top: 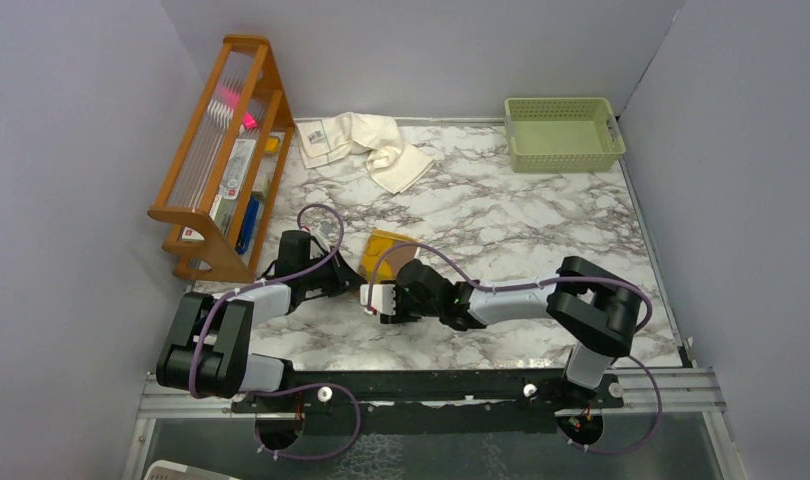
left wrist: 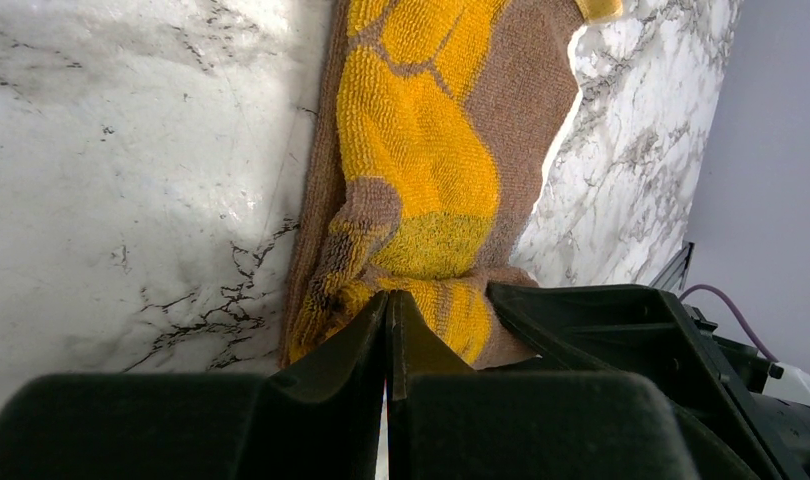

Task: Roll the towels
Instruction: Roll the towel at the center of the board.

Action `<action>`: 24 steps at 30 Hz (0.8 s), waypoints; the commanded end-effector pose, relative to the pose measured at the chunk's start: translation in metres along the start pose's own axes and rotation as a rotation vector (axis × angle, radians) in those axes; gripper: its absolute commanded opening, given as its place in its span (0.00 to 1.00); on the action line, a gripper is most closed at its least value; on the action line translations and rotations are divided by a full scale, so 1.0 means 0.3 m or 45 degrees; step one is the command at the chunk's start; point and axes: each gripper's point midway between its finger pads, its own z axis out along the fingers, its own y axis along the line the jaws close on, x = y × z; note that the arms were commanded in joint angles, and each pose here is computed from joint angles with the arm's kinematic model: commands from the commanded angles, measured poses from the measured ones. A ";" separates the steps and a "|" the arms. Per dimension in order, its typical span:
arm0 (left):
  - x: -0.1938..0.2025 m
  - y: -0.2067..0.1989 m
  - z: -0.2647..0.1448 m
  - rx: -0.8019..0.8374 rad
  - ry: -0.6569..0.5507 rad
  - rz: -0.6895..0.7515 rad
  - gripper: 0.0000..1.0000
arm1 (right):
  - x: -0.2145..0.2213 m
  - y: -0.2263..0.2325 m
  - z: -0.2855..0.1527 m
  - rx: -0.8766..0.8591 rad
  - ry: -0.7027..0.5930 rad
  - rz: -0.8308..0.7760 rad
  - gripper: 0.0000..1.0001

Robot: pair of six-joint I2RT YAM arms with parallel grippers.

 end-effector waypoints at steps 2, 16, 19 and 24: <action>0.043 0.121 -0.004 -0.202 0.033 -0.019 0.07 | 0.159 0.063 0.039 -0.043 0.245 0.048 0.36; -0.099 0.005 -0.065 -0.160 -0.052 0.044 0.17 | 0.044 0.047 0.007 -0.257 0.155 0.448 0.04; -0.184 -0.067 -0.116 -0.136 -0.123 0.098 0.25 | -0.026 0.031 -0.031 -0.385 0.068 0.609 0.01; -0.253 -0.174 -0.175 -0.052 -0.188 0.169 0.28 | -0.110 -0.008 -0.081 -0.566 -0.051 0.853 0.02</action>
